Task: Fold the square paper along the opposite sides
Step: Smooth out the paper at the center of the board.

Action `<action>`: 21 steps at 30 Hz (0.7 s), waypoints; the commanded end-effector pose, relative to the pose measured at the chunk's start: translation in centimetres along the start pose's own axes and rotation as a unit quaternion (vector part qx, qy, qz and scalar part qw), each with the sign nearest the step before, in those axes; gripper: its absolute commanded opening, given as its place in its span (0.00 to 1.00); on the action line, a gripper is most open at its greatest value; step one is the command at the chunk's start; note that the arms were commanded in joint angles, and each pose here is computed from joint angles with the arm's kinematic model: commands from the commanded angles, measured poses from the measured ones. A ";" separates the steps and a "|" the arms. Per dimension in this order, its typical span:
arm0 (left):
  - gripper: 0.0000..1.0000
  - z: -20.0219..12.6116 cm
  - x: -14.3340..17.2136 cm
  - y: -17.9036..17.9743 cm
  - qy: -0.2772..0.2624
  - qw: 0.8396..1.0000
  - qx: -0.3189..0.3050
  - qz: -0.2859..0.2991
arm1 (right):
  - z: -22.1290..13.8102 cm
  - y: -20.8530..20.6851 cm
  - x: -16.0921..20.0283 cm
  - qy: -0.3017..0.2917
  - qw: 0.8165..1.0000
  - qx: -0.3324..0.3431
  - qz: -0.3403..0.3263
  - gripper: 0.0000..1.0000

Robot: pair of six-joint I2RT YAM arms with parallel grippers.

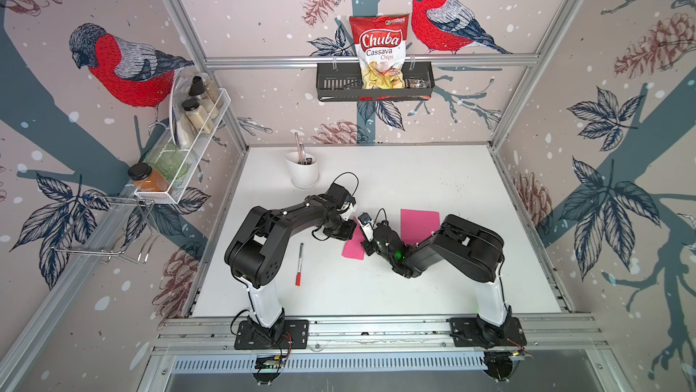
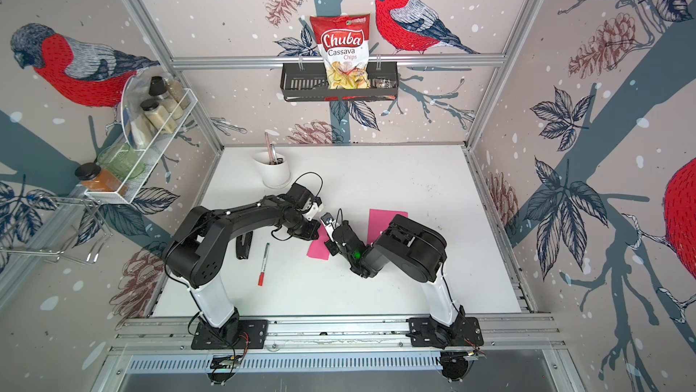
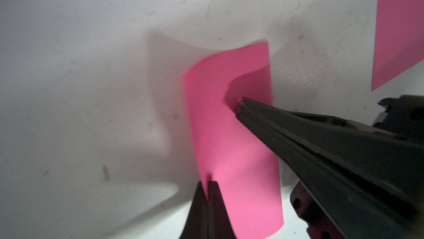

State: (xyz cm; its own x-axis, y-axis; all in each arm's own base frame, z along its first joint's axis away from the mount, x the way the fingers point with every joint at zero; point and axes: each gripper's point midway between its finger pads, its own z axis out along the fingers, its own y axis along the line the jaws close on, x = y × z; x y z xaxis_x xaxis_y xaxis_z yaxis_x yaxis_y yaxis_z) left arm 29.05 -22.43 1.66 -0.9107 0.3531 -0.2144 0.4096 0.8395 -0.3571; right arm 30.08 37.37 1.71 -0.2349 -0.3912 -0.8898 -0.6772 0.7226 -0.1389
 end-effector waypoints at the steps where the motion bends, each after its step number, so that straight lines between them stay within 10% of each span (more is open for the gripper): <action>1: 0.00 0.5 2.5 1.6 0.046 0.998 -0.037 -0.017 | 0.4 -1.8 3.2 0.057 0.998 0.038 0.012 0.08; 12: 0.00 0.3 2.8 2.6 0.039 0.997 -0.054 -0.033 | 0.7 -6.2 5.3 0.108 0.990 0.074 0.044 0.06; 21: 0.00 -0.7 1.8 4.0 -0.007 0.993 -0.069 -0.092 | -2.6 -2.7 -4.6 -0.031 0.998 -0.043 0.046 0.02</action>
State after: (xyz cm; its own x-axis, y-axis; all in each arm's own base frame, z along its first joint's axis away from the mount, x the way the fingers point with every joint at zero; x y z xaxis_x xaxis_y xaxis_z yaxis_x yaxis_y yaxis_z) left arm 29.39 -20.78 1.72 -0.9439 0.2440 -0.2226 0.3123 0.8786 -0.3612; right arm 33.49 33.19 5.63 -0.3091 -0.3046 -0.9009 -0.6121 0.7887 -0.0567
